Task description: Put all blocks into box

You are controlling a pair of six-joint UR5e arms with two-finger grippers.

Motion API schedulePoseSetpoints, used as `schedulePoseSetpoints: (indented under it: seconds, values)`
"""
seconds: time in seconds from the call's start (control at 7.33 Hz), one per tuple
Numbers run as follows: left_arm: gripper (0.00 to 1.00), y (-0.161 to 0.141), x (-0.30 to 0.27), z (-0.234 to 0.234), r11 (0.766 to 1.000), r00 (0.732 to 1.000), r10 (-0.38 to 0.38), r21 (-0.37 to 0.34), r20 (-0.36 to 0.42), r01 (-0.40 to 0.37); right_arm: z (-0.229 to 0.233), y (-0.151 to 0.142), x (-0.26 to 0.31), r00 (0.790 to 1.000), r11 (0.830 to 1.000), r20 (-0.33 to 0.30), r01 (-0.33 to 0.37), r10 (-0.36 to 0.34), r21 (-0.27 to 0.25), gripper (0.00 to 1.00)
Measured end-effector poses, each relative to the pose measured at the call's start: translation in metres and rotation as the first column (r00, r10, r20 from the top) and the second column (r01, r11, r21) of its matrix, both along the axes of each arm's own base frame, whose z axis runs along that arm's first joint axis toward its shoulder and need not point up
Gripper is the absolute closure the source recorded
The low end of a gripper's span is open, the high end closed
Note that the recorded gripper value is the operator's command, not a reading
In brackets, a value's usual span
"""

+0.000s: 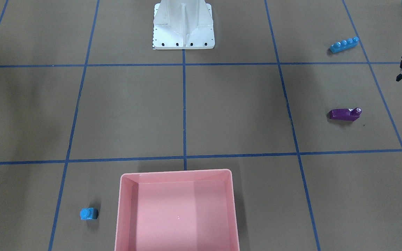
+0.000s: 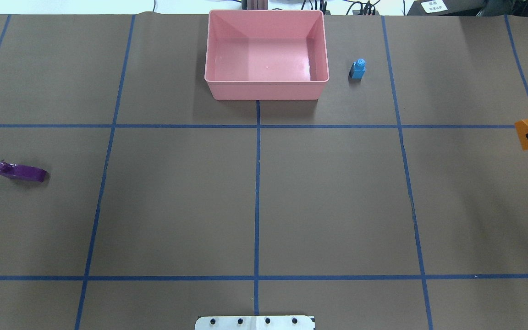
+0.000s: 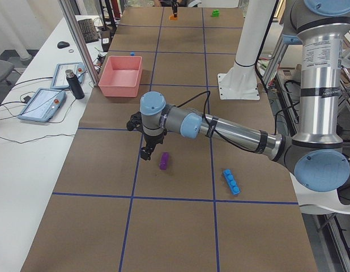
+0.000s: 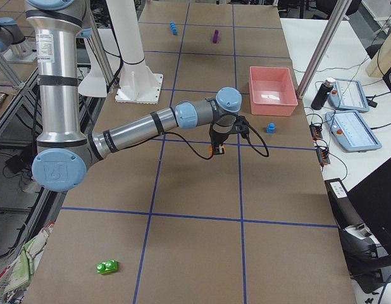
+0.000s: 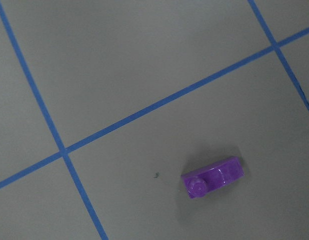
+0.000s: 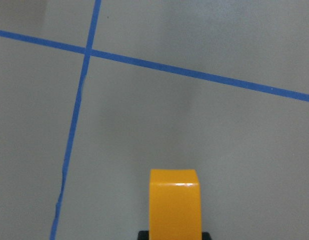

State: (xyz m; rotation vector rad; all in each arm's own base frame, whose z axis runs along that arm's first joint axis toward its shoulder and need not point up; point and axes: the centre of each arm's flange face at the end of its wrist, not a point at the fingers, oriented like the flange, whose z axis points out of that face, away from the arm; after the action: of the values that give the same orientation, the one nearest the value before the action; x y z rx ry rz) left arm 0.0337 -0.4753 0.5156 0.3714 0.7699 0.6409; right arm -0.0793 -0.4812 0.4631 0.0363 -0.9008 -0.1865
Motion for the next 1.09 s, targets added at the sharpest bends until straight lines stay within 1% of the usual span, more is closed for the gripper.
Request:
schedulePoseSetpoints:
  seconds: [0.14,0.27,0.41,0.55,0.68,0.82,1.09]
  values:
    - [0.0,0.002,0.007,0.002,0.992,0.995,0.095,0.085,0.019,-0.097,-0.024,-0.013,-0.002,0.998,0.998,0.027,-0.051,0.052,-0.028,1.0]
    - [0.0,0.004,0.02,0.003,0.977,0.986,0.165,0.132,0.03,-0.168,-0.052,-0.027,-0.007,0.993,0.993,0.055,-0.101,0.105,-0.065,1.0]
    - [0.0,0.004,0.034,0.002,0.964,0.977,0.212,0.156,0.033,-0.214,-0.083,-0.039,-0.016,0.985,0.985,0.083,-0.141,0.15,-0.104,1.0]
    - [0.0,0.005,0.046,0.001,0.952,0.97,0.242,0.183,0.033,-0.244,-0.109,-0.047,-0.032,0.98,0.979,0.103,-0.155,0.169,-0.132,1.0]
    - [0.0,0.007,0.06,0.003,0.937,0.961,0.273,0.216,0.034,-0.274,-0.134,-0.055,-0.052,0.978,0.976,0.116,-0.155,0.174,-0.152,1.0]
    - [0.0,0.009,0.077,0.009,0.923,0.951,0.307,0.234,0.034,-0.306,-0.156,-0.066,-0.071,0.976,0.972,0.124,-0.158,0.181,-0.172,1.0]
    - [0.01,0.014,0.111,0.018,0.899,0.928,0.372,0.236,0.035,-0.369,-0.199,-0.09,-0.109,0.971,0.961,0.132,-0.168,0.199,-0.219,1.0]
